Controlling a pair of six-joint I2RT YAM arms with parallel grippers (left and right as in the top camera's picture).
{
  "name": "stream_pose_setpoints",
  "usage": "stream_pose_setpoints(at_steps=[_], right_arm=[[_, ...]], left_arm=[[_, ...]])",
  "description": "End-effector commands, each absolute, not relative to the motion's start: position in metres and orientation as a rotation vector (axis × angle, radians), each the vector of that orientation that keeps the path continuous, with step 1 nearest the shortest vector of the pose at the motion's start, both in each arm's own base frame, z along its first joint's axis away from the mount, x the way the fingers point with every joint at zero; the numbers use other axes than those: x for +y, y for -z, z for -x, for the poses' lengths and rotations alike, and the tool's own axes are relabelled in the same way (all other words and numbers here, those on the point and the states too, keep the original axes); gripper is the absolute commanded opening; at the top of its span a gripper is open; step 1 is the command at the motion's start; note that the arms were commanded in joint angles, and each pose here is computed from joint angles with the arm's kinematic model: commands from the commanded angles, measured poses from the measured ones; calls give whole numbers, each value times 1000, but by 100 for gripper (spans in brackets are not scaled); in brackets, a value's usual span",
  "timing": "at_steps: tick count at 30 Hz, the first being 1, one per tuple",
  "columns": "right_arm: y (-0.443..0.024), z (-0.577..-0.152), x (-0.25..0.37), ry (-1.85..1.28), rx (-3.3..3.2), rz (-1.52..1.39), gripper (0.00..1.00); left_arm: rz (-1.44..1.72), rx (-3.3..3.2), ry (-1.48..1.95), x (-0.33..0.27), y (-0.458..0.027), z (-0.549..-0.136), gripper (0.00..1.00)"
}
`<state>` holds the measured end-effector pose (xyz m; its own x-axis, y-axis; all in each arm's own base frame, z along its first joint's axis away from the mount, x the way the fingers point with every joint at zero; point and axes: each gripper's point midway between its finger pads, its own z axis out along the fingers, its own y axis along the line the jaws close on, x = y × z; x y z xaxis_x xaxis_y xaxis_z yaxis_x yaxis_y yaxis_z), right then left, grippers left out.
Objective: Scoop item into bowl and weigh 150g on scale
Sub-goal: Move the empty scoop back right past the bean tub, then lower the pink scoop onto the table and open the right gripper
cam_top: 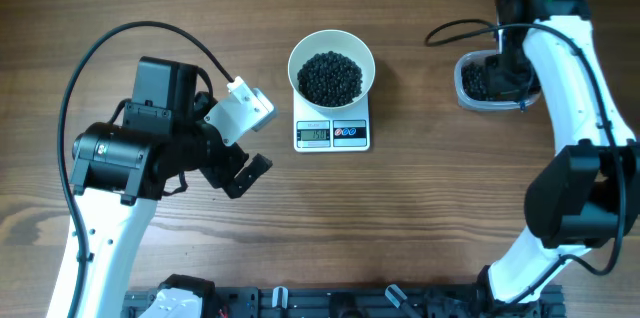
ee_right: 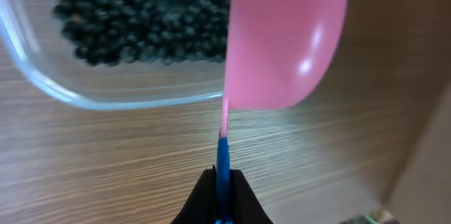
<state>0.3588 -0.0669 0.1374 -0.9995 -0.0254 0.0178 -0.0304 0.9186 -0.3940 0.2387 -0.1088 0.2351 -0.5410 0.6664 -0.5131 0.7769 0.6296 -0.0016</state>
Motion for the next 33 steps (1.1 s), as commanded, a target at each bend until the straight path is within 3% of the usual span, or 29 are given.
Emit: stream_pose_setpoints(at_steps=[1,4,9,13,17,23,25,29,31,33], right_arm=[[-155,-358,-84,-818,-3056,63,4],[-174,-364,-80,-791,-3135,156,4],[-235,-359,-17,281,-3412,229,4],[-268,-322,-10,853,-3356,80,4],[-234,-301,4,1113,-3190,-19,4],[-129,-267,42,1446,-2916,112,4],[-88,-258,47,1453,-2880,265,4],[-50,-240,49,1365,-2843,420,5],[-32,-237,36,1188,-2863,526,8],[-30,-238,33,1170,-2881,522,18]], left_arm=[[-1139,2366,306,-108,-239,-241,100],[-1139,2366,306,-108,-239,-241,100],[-1139,2366,306,-108,-239,-241,100],[-1139,2366,306,-108,-239,-241,100],[-1139,2366,306,-108,-239,-241,100],[-1139,2366,306,-108,-239,-241,100],[-1139,2366,306,-108,-239,-241,100],[-1139,2366,306,-108,-239,-241,100],[-1139,2366,306,-108,-239,-241,100],[-1139,2366,306,-108,-239,-241,100]])
